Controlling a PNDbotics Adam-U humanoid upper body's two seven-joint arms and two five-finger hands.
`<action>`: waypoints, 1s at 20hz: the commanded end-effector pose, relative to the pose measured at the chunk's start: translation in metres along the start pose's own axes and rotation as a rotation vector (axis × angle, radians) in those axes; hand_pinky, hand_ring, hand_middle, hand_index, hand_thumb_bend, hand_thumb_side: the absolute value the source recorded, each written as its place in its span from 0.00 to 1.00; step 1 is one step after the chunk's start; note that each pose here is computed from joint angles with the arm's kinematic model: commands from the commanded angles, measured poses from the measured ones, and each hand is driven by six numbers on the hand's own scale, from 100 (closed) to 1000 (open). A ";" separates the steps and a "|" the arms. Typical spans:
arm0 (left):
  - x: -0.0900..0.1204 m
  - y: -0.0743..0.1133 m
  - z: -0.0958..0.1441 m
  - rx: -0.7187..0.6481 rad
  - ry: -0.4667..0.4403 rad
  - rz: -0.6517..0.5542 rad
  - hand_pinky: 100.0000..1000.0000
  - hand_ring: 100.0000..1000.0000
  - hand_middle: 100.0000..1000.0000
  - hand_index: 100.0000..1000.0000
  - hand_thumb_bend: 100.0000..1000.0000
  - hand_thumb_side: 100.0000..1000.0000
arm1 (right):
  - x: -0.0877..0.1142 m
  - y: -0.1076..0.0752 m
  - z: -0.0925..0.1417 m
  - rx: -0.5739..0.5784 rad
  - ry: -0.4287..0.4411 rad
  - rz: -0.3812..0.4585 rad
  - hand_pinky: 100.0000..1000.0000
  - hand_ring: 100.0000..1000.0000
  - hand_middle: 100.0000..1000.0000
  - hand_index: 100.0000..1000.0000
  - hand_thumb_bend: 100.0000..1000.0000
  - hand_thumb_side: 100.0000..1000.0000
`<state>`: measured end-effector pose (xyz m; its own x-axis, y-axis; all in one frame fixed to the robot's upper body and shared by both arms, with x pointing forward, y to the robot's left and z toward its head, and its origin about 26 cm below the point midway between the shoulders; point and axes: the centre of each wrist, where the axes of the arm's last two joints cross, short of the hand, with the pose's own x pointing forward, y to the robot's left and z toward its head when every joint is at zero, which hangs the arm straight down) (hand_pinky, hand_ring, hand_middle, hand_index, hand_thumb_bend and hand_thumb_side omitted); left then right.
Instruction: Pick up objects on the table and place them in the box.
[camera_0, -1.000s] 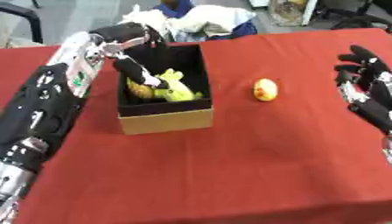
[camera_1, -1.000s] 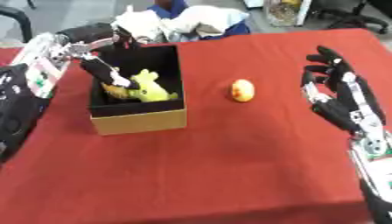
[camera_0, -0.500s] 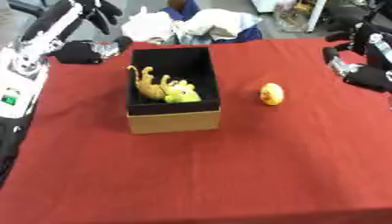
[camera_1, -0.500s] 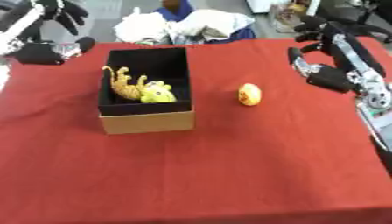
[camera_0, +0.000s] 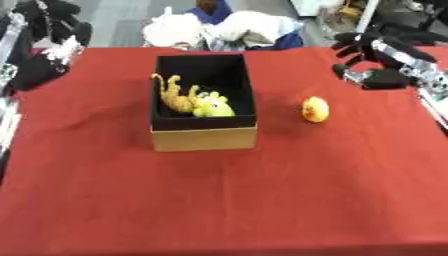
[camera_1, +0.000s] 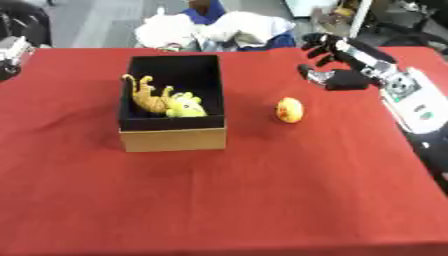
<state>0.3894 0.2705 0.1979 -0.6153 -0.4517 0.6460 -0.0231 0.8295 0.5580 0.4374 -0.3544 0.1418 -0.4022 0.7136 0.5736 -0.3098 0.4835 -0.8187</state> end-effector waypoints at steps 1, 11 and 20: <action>0.010 0.009 -0.001 0.042 -0.026 0.014 0.60 0.46 0.50 0.71 0.26 0.53 | -0.012 -0.002 -0.003 0.022 0.054 0.040 0.75 0.84 0.84 0.97 0.19 0.47; 0.004 0.007 0.010 0.043 0.022 0.038 0.60 0.46 0.50 0.71 0.25 0.56 | -0.032 0.018 -0.009 0.092 0.142 0.148 0.76 0.87 0.86 0.95 0.31 0.46; -0.001 0.006 0.014 0.035 0.043 0.040 0.60 0.45 0.50 0.71 0.24 0.58 | -0.028 0.015 -0.011 0.099 0.150 0.334 0.73 0.80 0.66 0.68 0.46 0.30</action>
<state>0.3790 0.2772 0.1833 -0.5651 -0.4256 0.7068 -0.0104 0.8602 0.5098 0.4501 -0.3580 0.0962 -0.3536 0.8839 0.3061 -0.3175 0.1944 -0.9281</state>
